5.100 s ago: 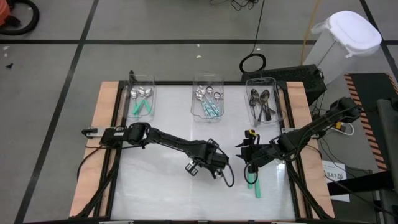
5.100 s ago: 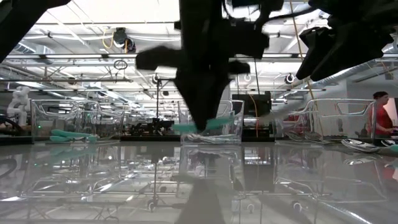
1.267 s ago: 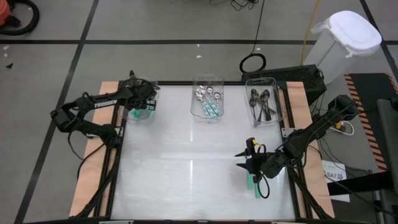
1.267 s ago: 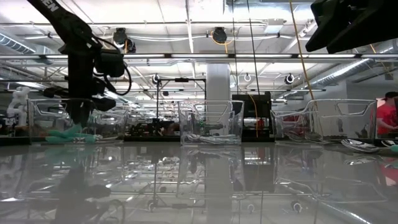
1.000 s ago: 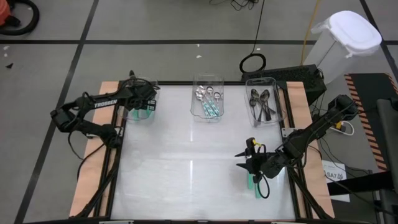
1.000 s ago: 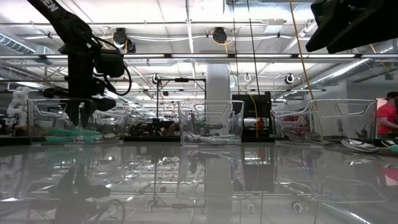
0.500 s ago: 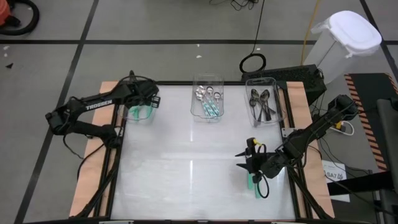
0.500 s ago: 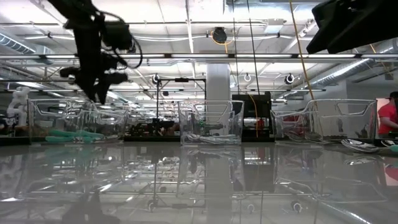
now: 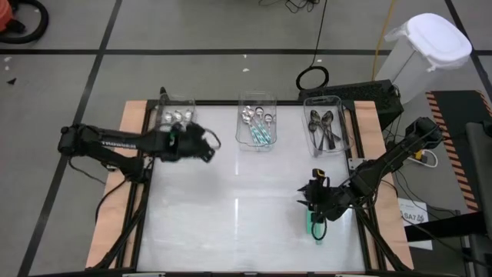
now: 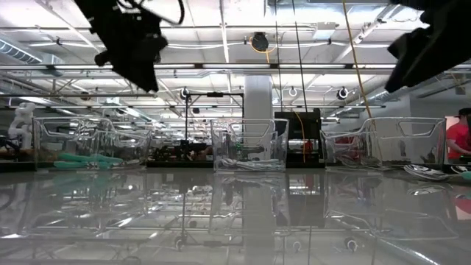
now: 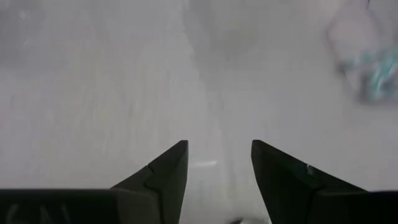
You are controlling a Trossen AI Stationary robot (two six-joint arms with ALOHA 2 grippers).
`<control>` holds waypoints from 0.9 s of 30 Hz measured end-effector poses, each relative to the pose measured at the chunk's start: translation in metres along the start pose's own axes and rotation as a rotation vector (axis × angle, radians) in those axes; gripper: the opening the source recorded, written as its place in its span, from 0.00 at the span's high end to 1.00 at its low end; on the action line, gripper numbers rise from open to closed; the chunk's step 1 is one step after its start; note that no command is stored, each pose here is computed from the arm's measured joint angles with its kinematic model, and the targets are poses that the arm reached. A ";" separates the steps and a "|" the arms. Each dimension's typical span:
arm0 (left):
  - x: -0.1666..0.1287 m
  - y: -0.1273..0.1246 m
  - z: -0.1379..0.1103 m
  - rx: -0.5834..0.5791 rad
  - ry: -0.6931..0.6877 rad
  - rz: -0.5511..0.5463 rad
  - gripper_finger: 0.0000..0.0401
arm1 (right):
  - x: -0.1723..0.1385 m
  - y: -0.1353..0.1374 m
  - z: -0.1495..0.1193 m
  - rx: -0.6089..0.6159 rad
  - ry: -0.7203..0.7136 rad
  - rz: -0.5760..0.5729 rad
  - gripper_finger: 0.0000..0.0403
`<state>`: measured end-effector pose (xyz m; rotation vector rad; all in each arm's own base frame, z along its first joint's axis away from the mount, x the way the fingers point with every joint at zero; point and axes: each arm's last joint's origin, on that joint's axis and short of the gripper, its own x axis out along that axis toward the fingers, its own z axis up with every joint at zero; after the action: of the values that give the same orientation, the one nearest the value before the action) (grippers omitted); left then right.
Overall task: Sort silverware by color (type)
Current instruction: Put the green spoon into the left transparent bin
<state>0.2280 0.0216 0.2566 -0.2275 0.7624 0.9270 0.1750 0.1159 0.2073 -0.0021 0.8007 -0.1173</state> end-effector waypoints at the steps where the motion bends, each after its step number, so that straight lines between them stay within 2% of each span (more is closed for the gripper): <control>1: -0.005 -0.008 -0.002 0.003 -0.028 -0.039 0.66 | -0.001 0.000 0.000 0.045 0.019 -0.001 0.58; 6: -0.035 -0.041 -0.016 0.051 -0.168 -0.185 0.66 | -0.011 0.000 0.002 0.191 0.103 0.000 0.58; 11: -0.052 -0.062 -0.035 0.069 -0.228 -0.237 0.66 | -0.021 0.004 0.003 0.315 0.216 0.034 0.58; 21: -0.041 -0.114 -0.080 0.092 -0.186 -0.297 0.66 | -0.023 0.019 -0.027 0.646 0.614 -0.086 0.58; 27: -0.039 -0.133 -0.095 0.054 -0.184 -0.353 0.66 | -0.015 0.033 -0.041 0.770 0.680 -0.195 0.58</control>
<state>0.2718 -0.1294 0.1968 -0.2176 0.5536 0.5823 0.1393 0.1521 0.1881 0.7210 1.3889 -0.6292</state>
